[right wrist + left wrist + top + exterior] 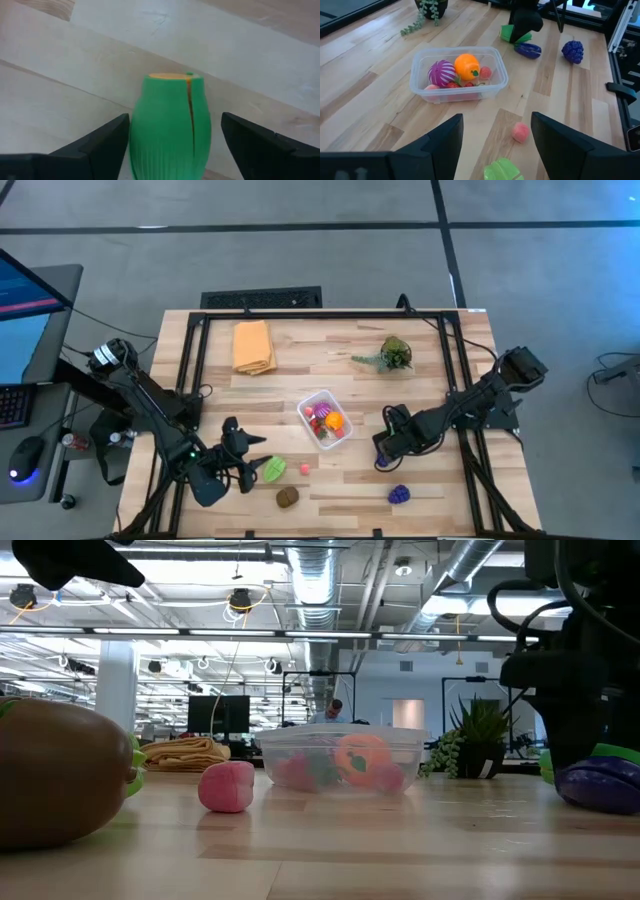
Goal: Pick and placing Produce into tupperware
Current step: Put the green corn into the transparent bin
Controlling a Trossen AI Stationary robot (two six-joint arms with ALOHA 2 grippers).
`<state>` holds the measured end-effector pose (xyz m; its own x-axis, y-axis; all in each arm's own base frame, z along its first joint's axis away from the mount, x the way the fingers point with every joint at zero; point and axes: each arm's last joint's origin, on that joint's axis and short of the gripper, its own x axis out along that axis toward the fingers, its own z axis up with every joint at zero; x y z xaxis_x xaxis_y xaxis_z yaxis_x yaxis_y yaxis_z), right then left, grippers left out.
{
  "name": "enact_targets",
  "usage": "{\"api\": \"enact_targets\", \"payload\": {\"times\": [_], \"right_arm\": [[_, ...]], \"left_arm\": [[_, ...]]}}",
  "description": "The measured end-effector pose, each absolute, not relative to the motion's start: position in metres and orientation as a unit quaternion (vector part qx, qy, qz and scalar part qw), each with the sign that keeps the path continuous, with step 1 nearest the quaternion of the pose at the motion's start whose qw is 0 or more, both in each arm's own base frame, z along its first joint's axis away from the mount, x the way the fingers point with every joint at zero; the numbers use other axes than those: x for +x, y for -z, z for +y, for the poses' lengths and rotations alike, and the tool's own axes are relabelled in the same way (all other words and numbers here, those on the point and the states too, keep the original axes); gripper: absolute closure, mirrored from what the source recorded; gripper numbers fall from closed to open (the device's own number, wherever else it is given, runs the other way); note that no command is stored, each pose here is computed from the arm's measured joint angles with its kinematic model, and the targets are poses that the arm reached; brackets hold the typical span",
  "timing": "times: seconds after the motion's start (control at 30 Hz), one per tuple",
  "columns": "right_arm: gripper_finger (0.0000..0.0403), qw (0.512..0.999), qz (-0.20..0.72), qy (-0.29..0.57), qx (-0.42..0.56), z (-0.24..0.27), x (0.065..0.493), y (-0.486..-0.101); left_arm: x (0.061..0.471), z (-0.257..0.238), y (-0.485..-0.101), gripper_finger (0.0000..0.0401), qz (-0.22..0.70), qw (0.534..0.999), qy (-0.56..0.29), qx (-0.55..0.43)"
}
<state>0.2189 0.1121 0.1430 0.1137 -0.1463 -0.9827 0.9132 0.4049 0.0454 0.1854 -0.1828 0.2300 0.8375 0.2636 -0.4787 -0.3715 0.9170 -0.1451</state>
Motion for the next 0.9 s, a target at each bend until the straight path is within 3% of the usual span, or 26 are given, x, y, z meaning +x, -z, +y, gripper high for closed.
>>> {"api": "enact_targets", "payload": {"times": [0.2,0.9], "right_arm": [[0.0099,0.655,0.523,0.4,0.371,0.1131,0.2207,-0.1432],[0.0101,0.645,0.512,0.414,0.388,0.1131,0.2207,-0.1433]], "left_arm": [[0.1846,-0.1813,-0.2291,0.0177,0.233,0.951,-0.173,-0.106],[0.183,-0.1788,-0.2279,0.0177,0.233,0.951,-0.184,-0.087]]}}
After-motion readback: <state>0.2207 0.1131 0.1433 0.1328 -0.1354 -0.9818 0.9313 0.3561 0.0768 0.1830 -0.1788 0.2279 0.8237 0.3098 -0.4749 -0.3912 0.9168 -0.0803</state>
